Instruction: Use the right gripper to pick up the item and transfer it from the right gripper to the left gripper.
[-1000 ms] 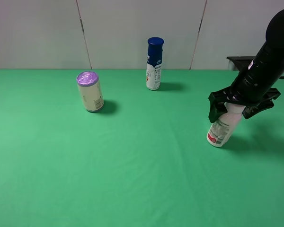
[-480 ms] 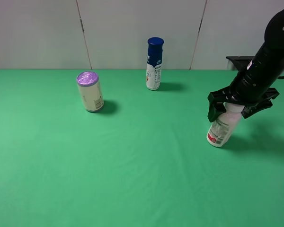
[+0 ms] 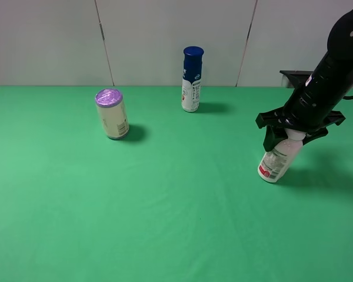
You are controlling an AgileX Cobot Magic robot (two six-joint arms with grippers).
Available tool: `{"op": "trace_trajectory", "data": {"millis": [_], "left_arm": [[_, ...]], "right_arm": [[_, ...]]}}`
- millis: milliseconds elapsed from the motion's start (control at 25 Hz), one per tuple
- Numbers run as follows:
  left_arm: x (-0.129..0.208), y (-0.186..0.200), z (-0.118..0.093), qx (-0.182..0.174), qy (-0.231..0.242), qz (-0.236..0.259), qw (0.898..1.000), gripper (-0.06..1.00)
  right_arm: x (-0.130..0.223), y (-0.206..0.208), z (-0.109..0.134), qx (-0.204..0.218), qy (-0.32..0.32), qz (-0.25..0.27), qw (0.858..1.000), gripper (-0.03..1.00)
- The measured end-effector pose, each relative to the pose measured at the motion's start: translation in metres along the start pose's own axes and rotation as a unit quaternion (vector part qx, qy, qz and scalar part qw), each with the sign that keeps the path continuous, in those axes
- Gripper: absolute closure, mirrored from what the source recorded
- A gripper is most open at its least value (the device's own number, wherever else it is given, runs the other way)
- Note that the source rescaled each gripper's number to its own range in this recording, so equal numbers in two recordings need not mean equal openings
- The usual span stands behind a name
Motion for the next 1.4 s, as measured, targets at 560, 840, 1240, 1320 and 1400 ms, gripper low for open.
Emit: {"op": "trace_trajectory", "data": {"millis": [560,840,1240,1320,1400], "left_arm": [[0.0,0.0,0.0,0.0,0.0,0.0,1.0,0.41],[0.0,0.0,0.0,0.0,0.0,0.0,1.0,0.41],[0.0,0.0,0.0,0.0,0.0,0.0,1.0,0.41],[0.0,0.0,0.0,0.0,0.0,0.0,1.0,0.41],[0.0,0.0,0.0,0.0,0.0,0.0,1.0,0.41]], "right_arm": [[0.001,0.0,0.0,0.001,0.0,0.002,1.0,0.91],[-0.002,0.007,0.0,0.001,0.002,-0.004,1.0,0.91],[-0.019,0.09,0.018,-0.044,-0.009,-0.135,0.99,0.91],[-0.021,0.102,0.025,-0.066,-0.011,-0.154,0.986,0.91],[-0.022,0.115,0.034,-0.097,-0.006,-0.174,0.98,0.91]]}}
Point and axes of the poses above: a point on each arm's last joint axis where the gripper is mounted, y pointing back along that axis away from the gripper, z along the wrist's bending axis when the last joint is at zero, x = y × z, the point moved 6 cm from there along -y, pointing out along that axis toward the gripper, and after that the axes turned 2 degrees about y, right-handed, at the moved point
